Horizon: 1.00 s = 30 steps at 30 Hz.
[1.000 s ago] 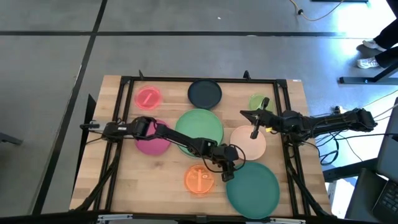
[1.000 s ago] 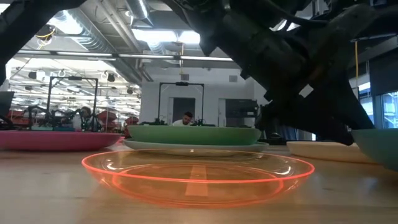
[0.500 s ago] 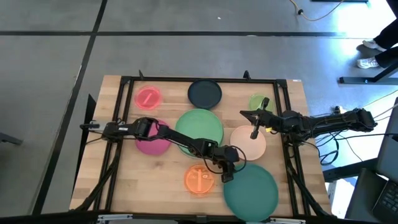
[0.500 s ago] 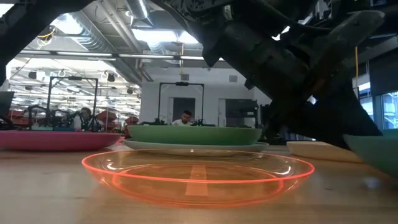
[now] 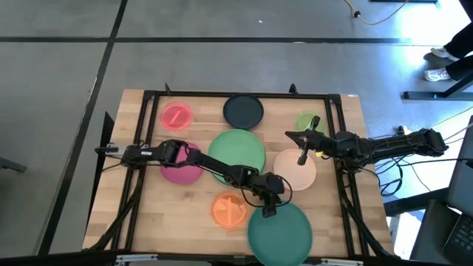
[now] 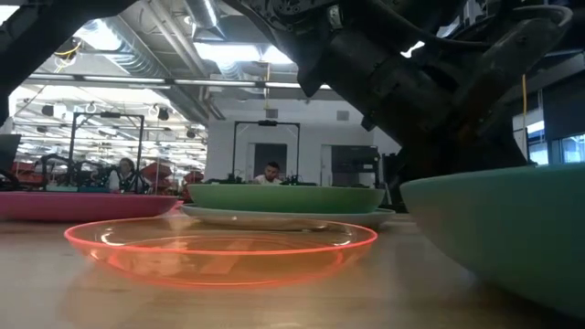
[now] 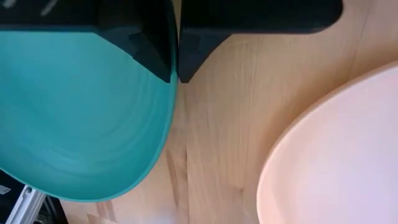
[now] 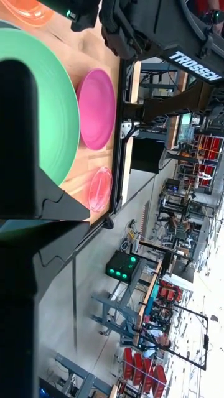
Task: Stack plastic plates
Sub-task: Stack the dark green plate on the light green plate
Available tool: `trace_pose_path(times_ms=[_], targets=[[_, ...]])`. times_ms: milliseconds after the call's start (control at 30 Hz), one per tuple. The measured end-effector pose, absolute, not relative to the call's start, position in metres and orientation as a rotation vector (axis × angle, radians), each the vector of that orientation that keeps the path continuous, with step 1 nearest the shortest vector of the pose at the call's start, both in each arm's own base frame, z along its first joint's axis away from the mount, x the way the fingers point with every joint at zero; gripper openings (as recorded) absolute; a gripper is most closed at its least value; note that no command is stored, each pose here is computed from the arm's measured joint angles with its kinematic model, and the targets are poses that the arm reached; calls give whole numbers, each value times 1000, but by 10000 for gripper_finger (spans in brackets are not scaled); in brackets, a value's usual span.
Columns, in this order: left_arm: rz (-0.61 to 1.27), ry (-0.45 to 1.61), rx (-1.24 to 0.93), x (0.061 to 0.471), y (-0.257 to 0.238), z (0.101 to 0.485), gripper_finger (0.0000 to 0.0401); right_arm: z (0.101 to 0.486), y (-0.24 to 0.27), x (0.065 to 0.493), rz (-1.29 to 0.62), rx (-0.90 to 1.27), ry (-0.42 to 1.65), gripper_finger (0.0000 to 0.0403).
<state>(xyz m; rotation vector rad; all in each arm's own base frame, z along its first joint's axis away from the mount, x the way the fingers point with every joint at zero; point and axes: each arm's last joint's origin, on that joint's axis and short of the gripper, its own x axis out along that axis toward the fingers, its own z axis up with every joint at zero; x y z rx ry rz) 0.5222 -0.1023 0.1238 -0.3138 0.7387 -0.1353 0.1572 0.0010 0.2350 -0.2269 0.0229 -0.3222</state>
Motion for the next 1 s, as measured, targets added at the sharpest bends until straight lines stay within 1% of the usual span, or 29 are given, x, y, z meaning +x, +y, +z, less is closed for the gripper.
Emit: trace_pose_path(times_ms=[133,333,433,667,1000], targets=[[-129,729,-301,523,-102,125,4,235,1,157,-322,-227,23,7],[-133,723,-267,520,-102,138,3,234,1,157,-321,-230,34,7],[-140,717,-241,518,-102,148,3,234,1,155,-320,-239,40,7],[-156,703,-234,512,-100,175,5,245,0,141,-329,-222,-40,7],[-106,748,-149,496,-73,214,7,251,-2,123,-333,-214,-73,7]])
